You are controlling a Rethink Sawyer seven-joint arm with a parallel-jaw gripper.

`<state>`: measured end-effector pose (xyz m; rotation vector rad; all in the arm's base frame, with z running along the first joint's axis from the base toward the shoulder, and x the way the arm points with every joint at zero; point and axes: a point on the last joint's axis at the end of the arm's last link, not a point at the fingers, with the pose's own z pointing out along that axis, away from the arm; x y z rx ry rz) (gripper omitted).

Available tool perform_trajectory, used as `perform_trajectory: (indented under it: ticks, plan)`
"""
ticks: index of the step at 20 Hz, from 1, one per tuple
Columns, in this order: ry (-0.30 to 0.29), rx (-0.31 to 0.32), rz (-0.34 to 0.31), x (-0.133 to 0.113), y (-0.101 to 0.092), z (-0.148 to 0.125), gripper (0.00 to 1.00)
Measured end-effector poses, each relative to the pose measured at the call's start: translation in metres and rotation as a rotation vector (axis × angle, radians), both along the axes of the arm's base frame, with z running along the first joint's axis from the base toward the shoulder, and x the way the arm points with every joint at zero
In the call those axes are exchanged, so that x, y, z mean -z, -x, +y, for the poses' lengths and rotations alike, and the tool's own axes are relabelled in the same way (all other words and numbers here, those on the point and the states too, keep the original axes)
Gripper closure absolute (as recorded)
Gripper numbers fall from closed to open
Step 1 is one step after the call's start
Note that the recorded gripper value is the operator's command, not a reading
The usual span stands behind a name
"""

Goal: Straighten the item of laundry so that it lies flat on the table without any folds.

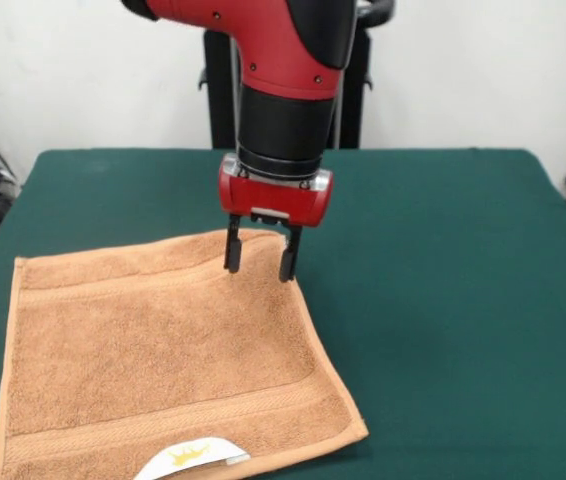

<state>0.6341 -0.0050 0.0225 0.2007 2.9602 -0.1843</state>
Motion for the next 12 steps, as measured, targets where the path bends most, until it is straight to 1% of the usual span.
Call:
perform_trajectory:
  ticks: [5,12]
  plan:
    - [-0.003,-0.01,0.017,0.008,0.005,0.007,0.0]
    - [-0.004,-0.024,0.022,0.01,0.008,0.017,0.0]
